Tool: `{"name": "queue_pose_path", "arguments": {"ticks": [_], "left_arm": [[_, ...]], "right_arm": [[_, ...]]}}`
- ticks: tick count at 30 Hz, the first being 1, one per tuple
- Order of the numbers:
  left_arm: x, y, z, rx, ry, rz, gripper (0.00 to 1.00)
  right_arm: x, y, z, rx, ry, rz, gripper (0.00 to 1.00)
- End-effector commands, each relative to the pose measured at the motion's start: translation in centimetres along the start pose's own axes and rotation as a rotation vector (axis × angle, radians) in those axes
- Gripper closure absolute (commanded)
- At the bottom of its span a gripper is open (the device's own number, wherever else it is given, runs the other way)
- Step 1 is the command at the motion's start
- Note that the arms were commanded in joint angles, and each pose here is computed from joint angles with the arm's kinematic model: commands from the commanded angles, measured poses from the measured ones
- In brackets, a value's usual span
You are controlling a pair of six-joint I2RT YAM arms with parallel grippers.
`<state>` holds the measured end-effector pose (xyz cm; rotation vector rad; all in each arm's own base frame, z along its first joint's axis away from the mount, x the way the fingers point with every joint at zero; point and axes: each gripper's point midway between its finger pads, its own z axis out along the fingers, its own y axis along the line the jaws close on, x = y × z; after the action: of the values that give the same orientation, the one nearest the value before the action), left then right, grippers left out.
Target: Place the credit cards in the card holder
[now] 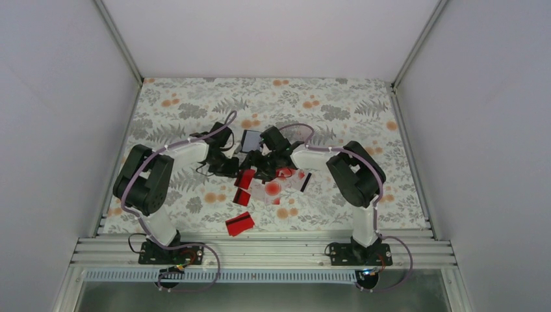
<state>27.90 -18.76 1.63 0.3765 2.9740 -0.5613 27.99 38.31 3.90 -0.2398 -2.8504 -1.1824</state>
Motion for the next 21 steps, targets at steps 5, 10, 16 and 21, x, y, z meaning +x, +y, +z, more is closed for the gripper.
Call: {"name": "queue_pose_path", "arguments": {"ticks": [5,10,16,21], "left_arm": [[3.7,-1.3,3.1,0.128,0.113,-0.017,0.71],[3.9,-2.7,2.9,0.216,0.104,-0.025,0.71],[4.1,-3.4,2.6,0.266,0.097,-0.035,0.71],[4.4,-3.8,2.4,0.295,0.093,-0.045,0.71]], "right_arm": [[2.2,3.3,0.3,-0.183,0.099,-0.203,0.29],[2.9,5.4,-0.8,-0.295,0.11,-0.268,0.3],[3.0,6.9,-1.8,-0.343,0.09,-0.317,0.3],[2.9,7.6,-2.6,-0.343,0.075,-0.344,0.31]]}}
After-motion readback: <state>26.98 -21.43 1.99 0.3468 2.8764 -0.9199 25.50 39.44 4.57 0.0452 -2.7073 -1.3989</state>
